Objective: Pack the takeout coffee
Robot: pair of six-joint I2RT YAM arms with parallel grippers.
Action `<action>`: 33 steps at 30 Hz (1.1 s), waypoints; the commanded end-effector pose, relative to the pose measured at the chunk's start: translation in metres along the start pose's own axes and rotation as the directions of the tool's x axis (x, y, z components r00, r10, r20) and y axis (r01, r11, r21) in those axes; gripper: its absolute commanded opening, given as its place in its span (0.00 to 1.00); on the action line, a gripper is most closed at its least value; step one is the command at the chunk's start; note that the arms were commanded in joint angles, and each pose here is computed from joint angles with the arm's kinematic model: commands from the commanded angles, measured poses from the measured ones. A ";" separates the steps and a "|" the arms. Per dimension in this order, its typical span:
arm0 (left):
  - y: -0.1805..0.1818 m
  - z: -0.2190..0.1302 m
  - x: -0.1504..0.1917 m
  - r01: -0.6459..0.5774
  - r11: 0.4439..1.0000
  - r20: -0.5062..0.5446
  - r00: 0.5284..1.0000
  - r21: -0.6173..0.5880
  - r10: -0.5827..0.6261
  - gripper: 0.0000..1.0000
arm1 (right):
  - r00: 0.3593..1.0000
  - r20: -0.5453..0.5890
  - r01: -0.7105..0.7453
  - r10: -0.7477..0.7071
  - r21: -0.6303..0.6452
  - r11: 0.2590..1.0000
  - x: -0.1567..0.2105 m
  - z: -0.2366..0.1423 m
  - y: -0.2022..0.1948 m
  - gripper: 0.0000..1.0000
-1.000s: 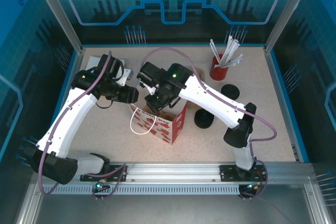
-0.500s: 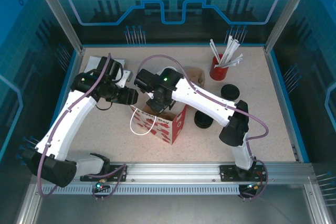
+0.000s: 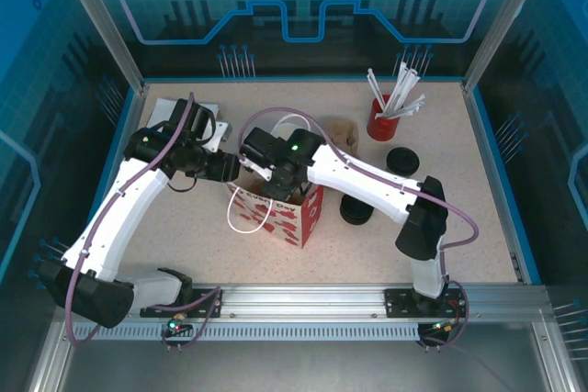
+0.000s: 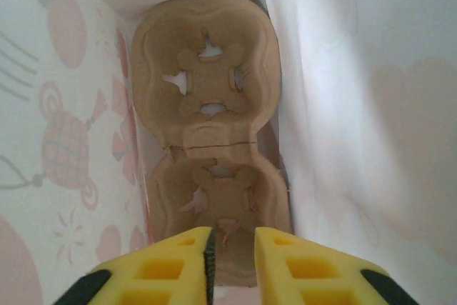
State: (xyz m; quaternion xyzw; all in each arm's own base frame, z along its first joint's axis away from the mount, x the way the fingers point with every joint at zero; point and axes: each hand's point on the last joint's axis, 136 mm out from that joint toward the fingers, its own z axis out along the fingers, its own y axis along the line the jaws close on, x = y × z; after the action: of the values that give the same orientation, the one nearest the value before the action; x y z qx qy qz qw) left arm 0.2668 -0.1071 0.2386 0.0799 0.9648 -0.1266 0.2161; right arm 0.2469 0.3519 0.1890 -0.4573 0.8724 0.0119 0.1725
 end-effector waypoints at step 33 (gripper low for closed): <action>0.001 0.002 0.002 -0.038 0.999 0.019 0.999 0.014 0.037 0.46 | 0.991 -0.106 0.098 -0.088 0.094 0.991 0.006 0.029 -0.041 0.15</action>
State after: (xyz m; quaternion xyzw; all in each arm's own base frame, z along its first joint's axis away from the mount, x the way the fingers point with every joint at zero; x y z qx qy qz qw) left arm 0.2692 -0.1074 0.2370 0.0901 0.9625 -0.1255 0.2228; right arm 0.2798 0.3356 0.1704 -0.4840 0.8581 -0.0495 0.1642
